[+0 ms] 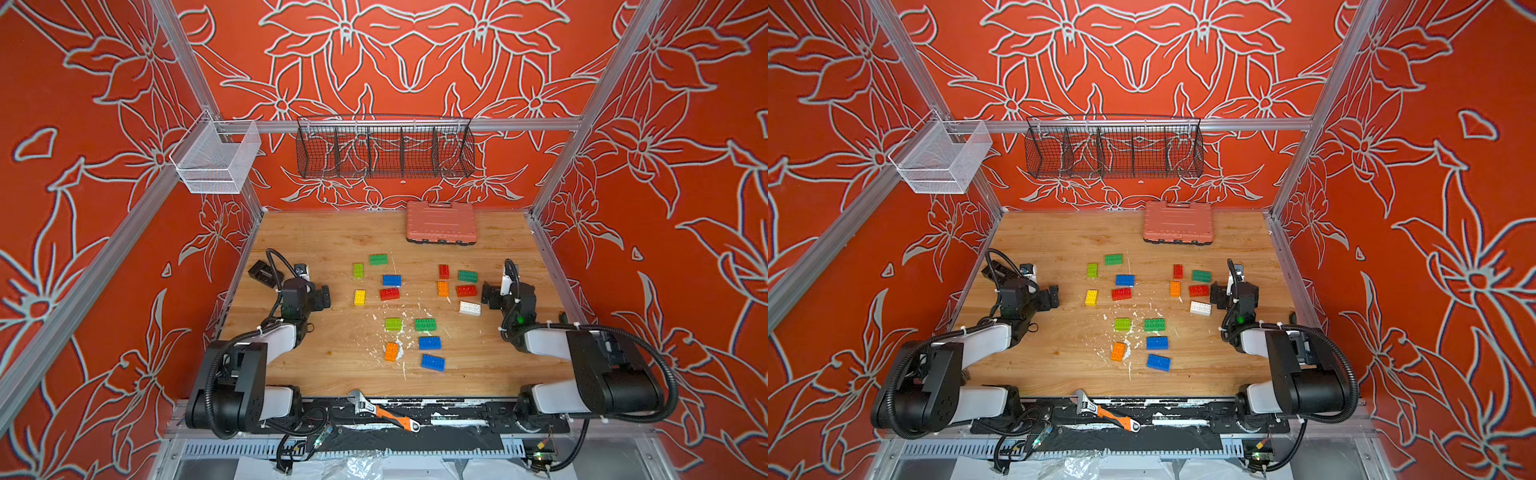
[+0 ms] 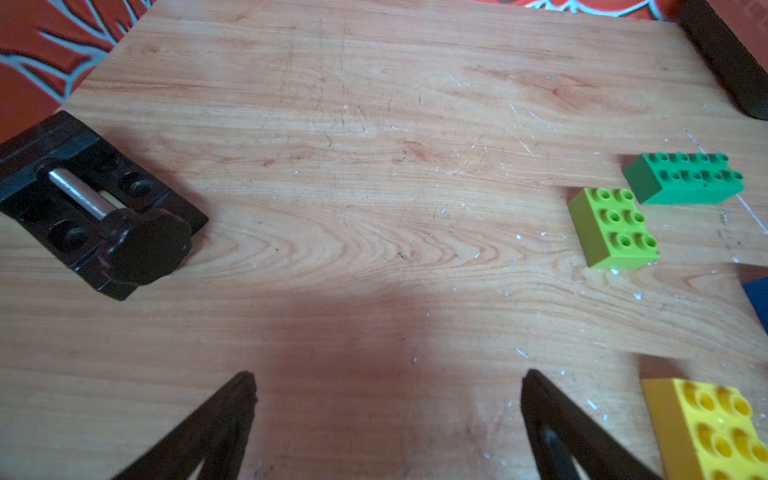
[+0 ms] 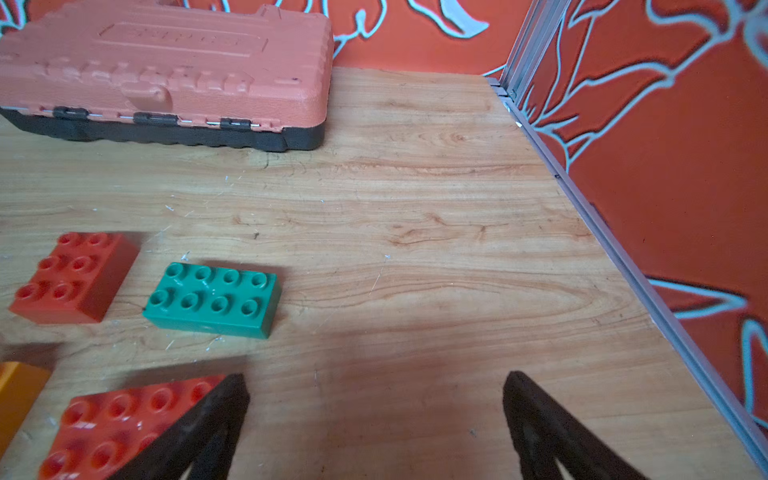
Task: Assemble a rectangle with lego
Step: Move the lego brick at the center of the board.
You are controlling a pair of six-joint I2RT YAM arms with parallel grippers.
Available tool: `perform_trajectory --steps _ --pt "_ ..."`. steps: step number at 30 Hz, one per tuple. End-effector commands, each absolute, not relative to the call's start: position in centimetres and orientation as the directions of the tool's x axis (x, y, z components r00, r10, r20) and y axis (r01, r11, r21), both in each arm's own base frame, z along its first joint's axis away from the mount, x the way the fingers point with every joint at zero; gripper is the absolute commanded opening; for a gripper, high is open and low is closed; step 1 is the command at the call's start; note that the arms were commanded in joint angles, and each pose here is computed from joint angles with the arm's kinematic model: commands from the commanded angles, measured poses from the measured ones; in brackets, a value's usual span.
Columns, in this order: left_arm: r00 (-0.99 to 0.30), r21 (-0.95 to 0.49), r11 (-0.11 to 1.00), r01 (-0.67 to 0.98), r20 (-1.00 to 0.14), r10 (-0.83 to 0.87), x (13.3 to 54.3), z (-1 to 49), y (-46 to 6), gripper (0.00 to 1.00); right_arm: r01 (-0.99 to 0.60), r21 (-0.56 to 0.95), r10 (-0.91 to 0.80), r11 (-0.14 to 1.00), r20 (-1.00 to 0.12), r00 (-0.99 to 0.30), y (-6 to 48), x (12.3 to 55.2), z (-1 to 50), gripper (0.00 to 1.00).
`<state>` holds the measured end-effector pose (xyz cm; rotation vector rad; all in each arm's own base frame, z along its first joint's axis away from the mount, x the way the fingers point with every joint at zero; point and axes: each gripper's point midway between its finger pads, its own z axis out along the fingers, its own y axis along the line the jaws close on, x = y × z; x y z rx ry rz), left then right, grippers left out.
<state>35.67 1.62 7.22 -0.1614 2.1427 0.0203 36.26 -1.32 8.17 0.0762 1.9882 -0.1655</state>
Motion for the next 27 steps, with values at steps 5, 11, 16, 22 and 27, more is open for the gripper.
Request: perform_trajectory --steps 5,11,16,22,27 --pt "-0.503 -0.035 0.993 -0.116 -0.860 -0.089 36.60 8.37 1.68 0.97 0.137 -0.092 -0.036 0.986 -0.929 -0.369 -1.24 37.17 9.52 0.98" --pt "-0.503 -0.035 0.993 -0.116 -0.860 -0.089 36.60 8.37 1.68 0.97 0.137 -0.092 -0.036 0.986 -0.929 -0.368 -1.24 37.17 9.55 0.98" --pt "-0.503 -0.035 0.993 -0.115 -0.860 -0.088 36.61 8.35 1.65 0.97 0.137 -0.092 -0.036 0.986 -0.929 -0.369 -1.23 37.17 9.54 0.98" --pt "-0.503 -0.035 0.993 -0.115 -0.860 -0.088 36.63 8.36 1.65 0.97 0.137 -0.093 -0.036 0.986 -0.928 -0.371 -1.23 37.16 9.47 0.98" --pt "-0.501 -0.044 0.993 -0.112 -0.860 -0.094 36.62 8.44 1.69 0.97 0.137 -0.089 -0.033 0.986 -0.929 -0.368 -1.26 37.11 9.54 0.98"
